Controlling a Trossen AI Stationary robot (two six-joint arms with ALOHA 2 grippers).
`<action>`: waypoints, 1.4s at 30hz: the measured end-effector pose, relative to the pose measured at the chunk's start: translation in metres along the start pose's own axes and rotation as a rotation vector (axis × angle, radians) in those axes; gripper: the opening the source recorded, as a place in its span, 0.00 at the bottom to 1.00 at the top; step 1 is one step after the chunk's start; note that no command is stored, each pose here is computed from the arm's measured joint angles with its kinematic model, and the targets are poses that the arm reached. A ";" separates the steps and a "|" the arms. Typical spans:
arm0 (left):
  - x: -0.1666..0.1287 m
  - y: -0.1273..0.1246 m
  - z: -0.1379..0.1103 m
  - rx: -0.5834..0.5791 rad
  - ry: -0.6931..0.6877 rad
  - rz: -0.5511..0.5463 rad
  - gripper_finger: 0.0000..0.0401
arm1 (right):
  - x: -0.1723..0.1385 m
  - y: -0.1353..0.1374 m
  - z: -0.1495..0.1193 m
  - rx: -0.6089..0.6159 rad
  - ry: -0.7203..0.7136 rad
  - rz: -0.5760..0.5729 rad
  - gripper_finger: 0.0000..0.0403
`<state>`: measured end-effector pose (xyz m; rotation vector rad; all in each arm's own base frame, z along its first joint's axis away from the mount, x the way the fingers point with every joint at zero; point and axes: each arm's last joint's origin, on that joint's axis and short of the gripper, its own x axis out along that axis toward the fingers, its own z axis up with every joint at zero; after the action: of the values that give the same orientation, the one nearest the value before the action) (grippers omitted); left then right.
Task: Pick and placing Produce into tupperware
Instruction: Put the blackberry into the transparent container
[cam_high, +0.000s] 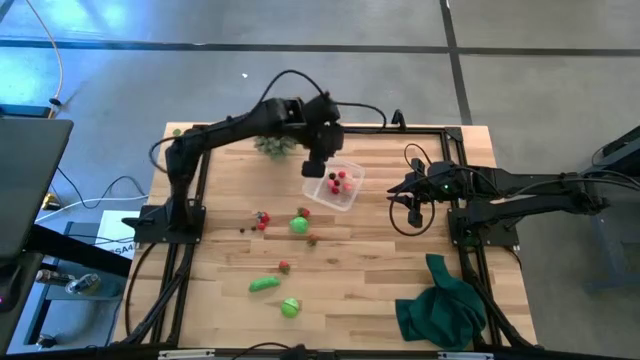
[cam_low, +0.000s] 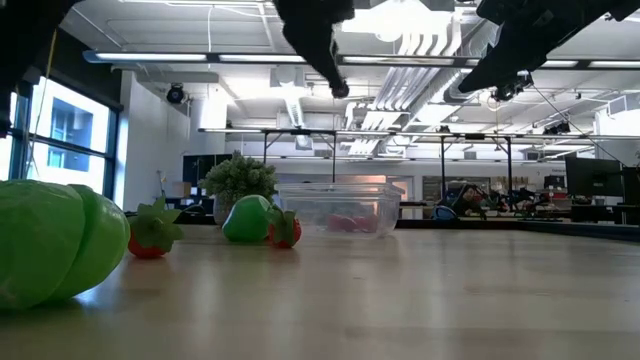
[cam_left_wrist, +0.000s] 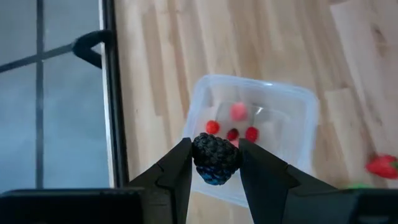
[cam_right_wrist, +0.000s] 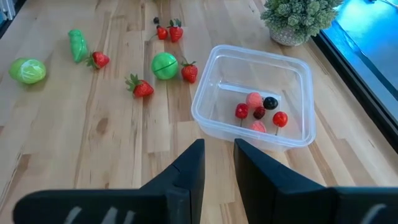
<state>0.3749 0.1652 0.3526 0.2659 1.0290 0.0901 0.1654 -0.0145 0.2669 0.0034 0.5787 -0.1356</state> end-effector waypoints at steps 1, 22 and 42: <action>0.007 0.005 -0.005 -0.012 0.005 -0.017 0.28 | 0.000 0.000 0.000 0.000 0.000 0.000 0.19; 0.124 -0.017 -0.091 -0.062 0.116 -0.108 0.28 | 0.000 0.000 0.000 0.000 0.000 -0.001 0.19; 0.163 -0.018 -0.097 -0.036 0.119 -0.113 0.28 | 0.000 0.000 0.000 0.000 0.000 -0.003 0.19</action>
<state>0.3748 0.1971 0.1650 0.1712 1.1578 0.0222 0.1654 -0.0145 0.2669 0.0025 0.5789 -0.1382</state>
